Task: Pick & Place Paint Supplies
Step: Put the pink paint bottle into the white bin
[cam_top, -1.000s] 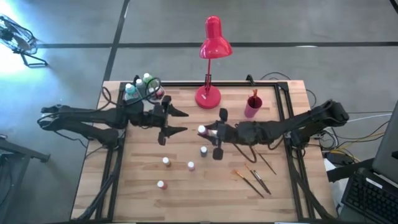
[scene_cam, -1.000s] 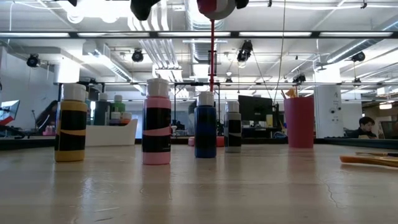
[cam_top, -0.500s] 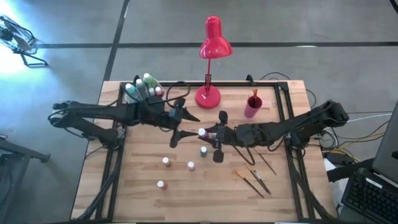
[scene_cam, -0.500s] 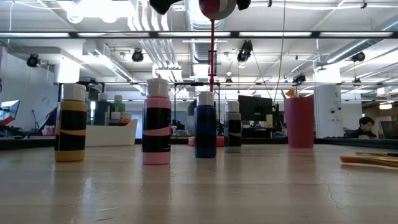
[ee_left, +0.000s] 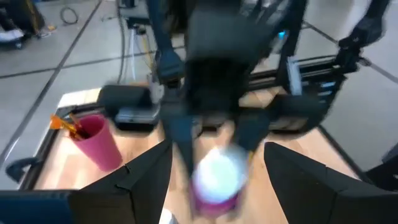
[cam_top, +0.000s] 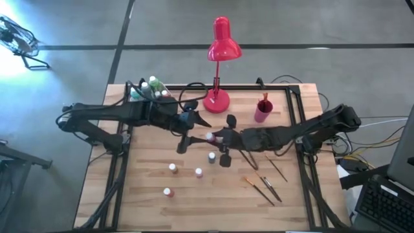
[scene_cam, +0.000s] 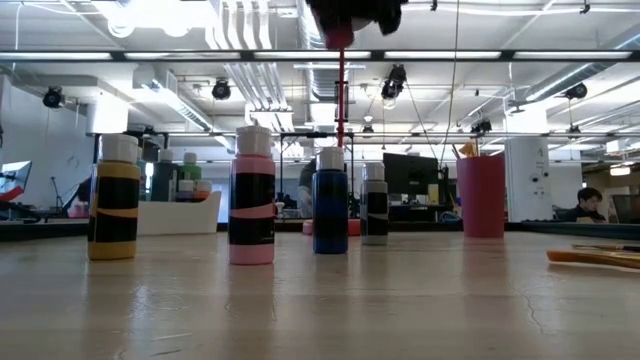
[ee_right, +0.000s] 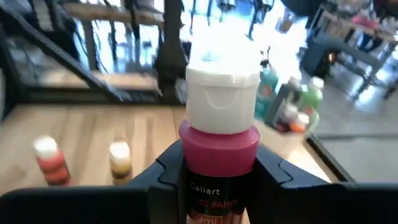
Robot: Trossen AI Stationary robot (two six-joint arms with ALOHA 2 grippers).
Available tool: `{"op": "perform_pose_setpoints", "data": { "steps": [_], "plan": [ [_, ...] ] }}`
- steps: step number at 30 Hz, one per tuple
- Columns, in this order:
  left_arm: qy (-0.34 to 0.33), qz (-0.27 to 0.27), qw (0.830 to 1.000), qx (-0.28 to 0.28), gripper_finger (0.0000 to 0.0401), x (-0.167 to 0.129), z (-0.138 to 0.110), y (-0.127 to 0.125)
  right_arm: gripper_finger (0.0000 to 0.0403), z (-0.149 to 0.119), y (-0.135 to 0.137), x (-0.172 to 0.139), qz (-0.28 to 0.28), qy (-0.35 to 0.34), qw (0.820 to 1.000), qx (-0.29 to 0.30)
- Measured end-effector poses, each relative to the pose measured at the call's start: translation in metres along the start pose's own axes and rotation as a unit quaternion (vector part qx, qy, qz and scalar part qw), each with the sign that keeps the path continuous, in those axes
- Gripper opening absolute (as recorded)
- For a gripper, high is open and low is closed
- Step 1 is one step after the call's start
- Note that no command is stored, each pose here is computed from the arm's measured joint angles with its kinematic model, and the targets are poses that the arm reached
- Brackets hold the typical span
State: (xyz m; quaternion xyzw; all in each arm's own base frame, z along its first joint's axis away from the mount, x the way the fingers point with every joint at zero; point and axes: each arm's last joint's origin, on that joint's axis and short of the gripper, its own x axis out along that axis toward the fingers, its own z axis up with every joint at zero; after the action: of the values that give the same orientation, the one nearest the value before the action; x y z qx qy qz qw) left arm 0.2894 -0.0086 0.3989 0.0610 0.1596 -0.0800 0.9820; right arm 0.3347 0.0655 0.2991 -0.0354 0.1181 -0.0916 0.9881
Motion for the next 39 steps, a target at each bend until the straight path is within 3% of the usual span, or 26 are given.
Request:
{"op": "perform_pose_setpoints", "data": {
  "steps": [8, 19, 35, 39],
  "plan": [
    [0.019, -0.017, 1.000, -0.004, 0.0259, -0.003, 0.000, -0.002, 0.0095, 0.000, 0.001, -0.001, 0.004, 0.001, 1.000, -0.001],
    [0.060, -0.005, 0.998, -0.004, 0.0259, 0.017, -0.012, 0.000, 0.0095, 0.001, 0.000, -0.001, 0.002, -0.002, 1.000, -0.001],
    [0.039, -0.010, 0.999, 0.002, 0.0258, 0.024, -0.009, 0.000, 0.0095, 0.001, 0.001, -0.002, 0.002, -0.001, 1.000, -0.002],
    [0.038, -0.010, 0.999, 0.003, 0.0242, 0.023, -0.009, 0.000, 0.0095, 0.001, 0.001, -0.001, 0.002, -0.001, 1.000, -0.002]
  ]
}}
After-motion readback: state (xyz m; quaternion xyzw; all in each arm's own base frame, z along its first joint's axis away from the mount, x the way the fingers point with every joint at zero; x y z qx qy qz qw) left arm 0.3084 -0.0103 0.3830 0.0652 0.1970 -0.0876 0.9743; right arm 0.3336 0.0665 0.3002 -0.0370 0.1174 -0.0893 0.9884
